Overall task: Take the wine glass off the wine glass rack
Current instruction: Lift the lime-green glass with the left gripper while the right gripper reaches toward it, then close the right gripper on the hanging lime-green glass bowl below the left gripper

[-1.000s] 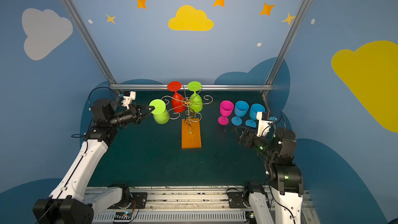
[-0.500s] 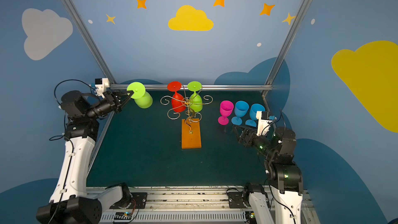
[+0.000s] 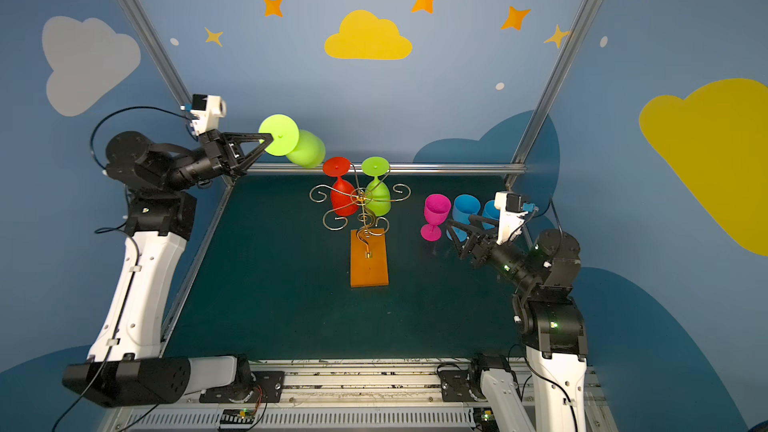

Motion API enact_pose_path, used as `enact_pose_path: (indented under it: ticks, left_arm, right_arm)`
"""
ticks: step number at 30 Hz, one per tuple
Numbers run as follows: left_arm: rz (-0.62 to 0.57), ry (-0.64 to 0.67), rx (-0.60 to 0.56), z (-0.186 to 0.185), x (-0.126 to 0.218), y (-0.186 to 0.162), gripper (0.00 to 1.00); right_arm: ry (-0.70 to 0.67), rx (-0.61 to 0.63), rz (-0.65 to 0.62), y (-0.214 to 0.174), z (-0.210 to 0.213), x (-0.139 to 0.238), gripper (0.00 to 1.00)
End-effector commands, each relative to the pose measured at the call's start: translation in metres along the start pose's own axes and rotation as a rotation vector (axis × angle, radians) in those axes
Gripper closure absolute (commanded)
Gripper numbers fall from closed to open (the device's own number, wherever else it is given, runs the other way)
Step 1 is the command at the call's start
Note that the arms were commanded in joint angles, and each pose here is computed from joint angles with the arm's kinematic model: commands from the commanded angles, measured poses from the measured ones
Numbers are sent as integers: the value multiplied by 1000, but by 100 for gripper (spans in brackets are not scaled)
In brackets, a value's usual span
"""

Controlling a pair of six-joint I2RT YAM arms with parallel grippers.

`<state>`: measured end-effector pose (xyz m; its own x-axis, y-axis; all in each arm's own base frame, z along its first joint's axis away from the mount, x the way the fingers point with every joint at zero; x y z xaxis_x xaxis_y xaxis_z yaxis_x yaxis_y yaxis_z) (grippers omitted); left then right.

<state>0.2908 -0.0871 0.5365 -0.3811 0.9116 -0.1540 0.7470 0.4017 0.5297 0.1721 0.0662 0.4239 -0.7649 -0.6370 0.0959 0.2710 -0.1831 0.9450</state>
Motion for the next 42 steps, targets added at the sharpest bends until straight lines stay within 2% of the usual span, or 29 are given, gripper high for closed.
enact_pose_path:
  ticks: [1,6,12,17,24,31,42]
  left_arm:
    - [87,-80,-14,-15,-18,-6,97]
    - [224,-184,32,-23,-51,-17,97]
    - [392,-231,126,-11,-94,-38,97]
    - [465,-245,167,-4,-114,-52,97]
    - [483,-240,191,3,-115,-63,97]
    - [499,-239,214,7,-117,-72,97]
    - [511,-252,219,0,-117,-80,97]
  right_arm:
    - [78,128,-81,25,19,2,25]
    - [144,241,-76,31,31,-13,25]
    - [220,383,-68,38,48,-37,23]
    - [246,495,-45,41,58,-59,20]
    - [275,626,-37,34,61,-79,16]
    - [265,706,-39,32,62,-101,14]
    - [310,718,-16,26,69,-129,13]
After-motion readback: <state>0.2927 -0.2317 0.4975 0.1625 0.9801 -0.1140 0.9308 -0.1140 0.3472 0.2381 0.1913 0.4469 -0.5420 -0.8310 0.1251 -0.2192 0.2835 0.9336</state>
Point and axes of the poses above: each gripper's point midway between its finger pads, its own x axis back along the fingers, its own z axis along the line the jaws close on, y = z × x, the point moved 7 cm from there along x, back along the fingers, and after that the axes turned 4 degrees about x, right-handed, at the moved point
